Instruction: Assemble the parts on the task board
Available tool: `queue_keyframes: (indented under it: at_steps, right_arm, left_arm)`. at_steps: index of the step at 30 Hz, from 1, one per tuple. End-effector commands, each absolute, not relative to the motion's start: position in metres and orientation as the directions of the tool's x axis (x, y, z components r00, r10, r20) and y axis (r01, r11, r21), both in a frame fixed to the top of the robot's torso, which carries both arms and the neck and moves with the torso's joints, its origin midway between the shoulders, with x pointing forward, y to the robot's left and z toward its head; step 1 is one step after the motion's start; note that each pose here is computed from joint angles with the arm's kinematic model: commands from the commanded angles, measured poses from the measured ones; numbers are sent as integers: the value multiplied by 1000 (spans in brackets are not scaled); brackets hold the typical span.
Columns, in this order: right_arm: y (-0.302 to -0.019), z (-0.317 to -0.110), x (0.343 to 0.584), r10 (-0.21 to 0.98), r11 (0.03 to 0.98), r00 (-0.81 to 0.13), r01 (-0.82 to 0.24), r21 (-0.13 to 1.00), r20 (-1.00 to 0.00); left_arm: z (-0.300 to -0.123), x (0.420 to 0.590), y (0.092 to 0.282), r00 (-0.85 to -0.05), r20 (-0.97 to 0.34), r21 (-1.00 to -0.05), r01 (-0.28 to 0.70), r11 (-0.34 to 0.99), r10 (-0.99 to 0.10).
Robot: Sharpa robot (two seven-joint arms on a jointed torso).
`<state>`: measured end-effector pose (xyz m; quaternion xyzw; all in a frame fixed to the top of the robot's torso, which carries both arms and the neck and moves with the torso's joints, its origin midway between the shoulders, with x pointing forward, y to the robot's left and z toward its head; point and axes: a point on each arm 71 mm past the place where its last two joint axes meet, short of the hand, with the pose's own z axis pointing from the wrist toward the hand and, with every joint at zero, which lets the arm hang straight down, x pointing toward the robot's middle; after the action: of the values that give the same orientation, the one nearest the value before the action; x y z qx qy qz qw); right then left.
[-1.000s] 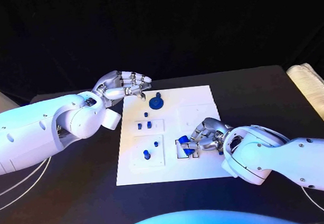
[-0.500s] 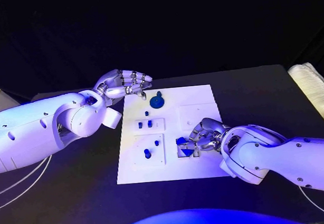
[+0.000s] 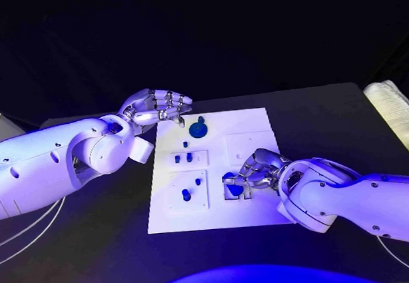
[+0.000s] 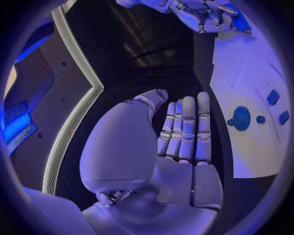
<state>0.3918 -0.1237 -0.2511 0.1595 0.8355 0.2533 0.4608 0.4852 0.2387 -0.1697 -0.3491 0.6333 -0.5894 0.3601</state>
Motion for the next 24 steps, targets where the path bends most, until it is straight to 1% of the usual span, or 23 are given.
queue_keyframes:
  at_steps: [1, 11, 24]
  right_arm:
    - [-123, -250, 392, 478, 831, -507, -3, 557, -717]
    - [-124, -250, 392, 428, 854, -520, -36, 519, -740]
    - [-129, -241, 382, 436, 823, -495, -118, 555, -752]
  left_arm:
    - [-169, 485, 237, -504, -40, -998, -15, 55, -863]
    - [-168, 485, 238, -499, -40, -999, -11, 52, -866]
    - [-168, 485, 240, -496, -39, -999, -12, 52, -867]
